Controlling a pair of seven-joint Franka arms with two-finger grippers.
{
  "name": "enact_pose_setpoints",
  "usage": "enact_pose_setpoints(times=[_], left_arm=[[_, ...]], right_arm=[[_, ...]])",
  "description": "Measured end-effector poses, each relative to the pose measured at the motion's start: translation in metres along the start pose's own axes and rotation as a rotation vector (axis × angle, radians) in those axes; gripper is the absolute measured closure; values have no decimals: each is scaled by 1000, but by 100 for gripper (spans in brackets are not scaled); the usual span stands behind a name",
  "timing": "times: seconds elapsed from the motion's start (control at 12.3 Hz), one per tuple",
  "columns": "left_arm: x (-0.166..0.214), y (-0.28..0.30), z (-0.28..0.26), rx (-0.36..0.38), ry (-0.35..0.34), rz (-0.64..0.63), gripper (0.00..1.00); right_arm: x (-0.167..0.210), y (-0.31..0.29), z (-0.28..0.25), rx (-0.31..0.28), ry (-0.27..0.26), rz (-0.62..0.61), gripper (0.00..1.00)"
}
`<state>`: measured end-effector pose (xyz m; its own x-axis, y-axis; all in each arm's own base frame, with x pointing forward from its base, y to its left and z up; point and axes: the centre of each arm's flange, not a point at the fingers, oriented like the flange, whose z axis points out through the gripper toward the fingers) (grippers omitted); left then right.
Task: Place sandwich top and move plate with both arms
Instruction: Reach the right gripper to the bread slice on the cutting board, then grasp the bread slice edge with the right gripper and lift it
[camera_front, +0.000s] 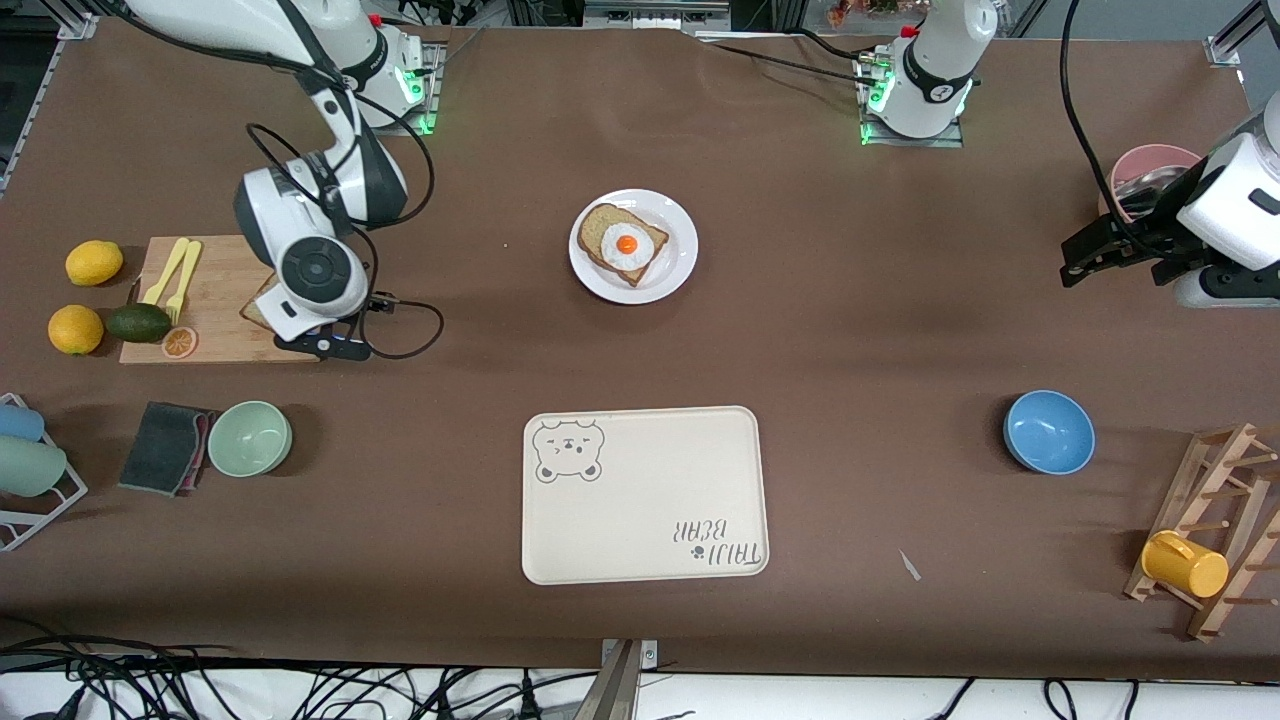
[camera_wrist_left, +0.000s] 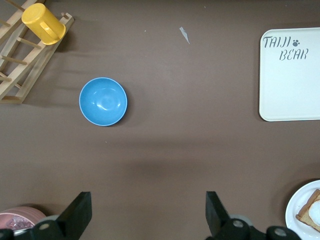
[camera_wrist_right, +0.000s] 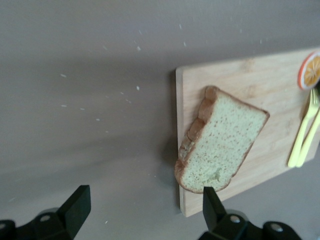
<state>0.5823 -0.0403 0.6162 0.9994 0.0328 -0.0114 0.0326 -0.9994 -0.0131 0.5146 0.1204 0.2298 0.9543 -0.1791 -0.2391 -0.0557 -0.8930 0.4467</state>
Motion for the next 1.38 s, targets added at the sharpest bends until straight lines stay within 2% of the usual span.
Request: enact_pose_setpoints(times=[0.32, 0.81, 0.97, 1.38], left_arm=[[0, 1, -1, 0, 1, 2, 0], [0, 2, -1, 0, 2, 3, 0], [0, 2, -2, -1, 3, 4, 0], [0, 2, -2, -1, 4, 4, 0]], right_arm=[[0, -10, 41, -73, -77, -1, 8], [-7, -4, 58, -169, -139, 46, 12], [-8, -9, 69, -202, -141, 86, 12], [-8, -17, 91, -307, -94, 114, 12]])
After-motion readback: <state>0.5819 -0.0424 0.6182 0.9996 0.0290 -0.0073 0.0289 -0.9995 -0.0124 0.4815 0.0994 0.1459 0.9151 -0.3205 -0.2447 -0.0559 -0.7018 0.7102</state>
